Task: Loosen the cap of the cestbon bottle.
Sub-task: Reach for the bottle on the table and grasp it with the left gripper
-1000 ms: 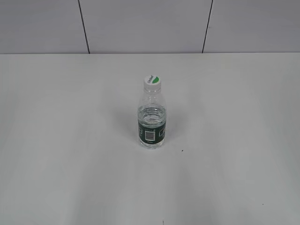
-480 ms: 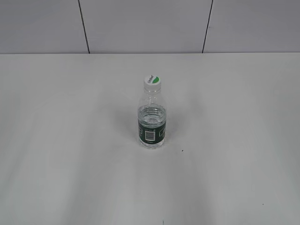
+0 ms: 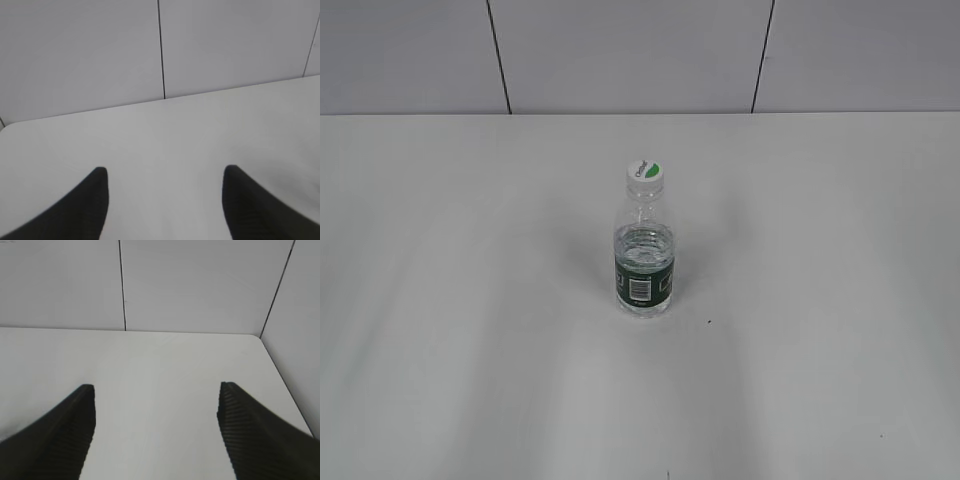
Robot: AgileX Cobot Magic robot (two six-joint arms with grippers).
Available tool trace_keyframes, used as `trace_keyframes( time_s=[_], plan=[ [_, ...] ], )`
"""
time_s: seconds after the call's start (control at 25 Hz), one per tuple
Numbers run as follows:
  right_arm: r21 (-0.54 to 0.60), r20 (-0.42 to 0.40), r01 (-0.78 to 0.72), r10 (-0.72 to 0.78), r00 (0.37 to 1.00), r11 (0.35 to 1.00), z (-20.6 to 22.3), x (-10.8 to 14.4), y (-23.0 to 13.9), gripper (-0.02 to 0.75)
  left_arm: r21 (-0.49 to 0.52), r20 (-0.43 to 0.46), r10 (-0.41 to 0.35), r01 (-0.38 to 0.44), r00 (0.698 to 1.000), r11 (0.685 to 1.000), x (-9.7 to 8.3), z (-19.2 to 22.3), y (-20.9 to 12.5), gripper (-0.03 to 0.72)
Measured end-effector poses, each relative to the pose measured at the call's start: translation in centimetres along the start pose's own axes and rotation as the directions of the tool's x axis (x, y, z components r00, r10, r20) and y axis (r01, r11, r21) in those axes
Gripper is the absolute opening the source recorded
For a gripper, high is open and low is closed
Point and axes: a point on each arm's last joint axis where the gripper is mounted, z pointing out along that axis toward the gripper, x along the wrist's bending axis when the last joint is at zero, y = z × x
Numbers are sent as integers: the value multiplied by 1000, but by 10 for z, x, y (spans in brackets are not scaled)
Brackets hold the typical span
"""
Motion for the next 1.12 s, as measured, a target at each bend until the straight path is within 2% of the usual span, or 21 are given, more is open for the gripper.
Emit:
trace_keyframes(
  time_s=[0.6,0.84,1.0,1.12],
  plan=[
    [-23,0,2,-2,1000,1000,28,0,7,581,-72,12,2,-1,1000,997,-3,75,-14,435],
    [3,-3,2,-2,1000,1000,39,0,6,581,-107,97,85,-74,992,991,-13,97,-27,420],
    [5,-4,2,-2,1000,1000,42,0,6,581,-81,137,20,-9,990,997,-17,111,-41,395],
    [14,-5,3,-2,1000,1000,45,0,5,581,-40,177,29,-22,984,999,-21,124,-50,391]
  ],
)
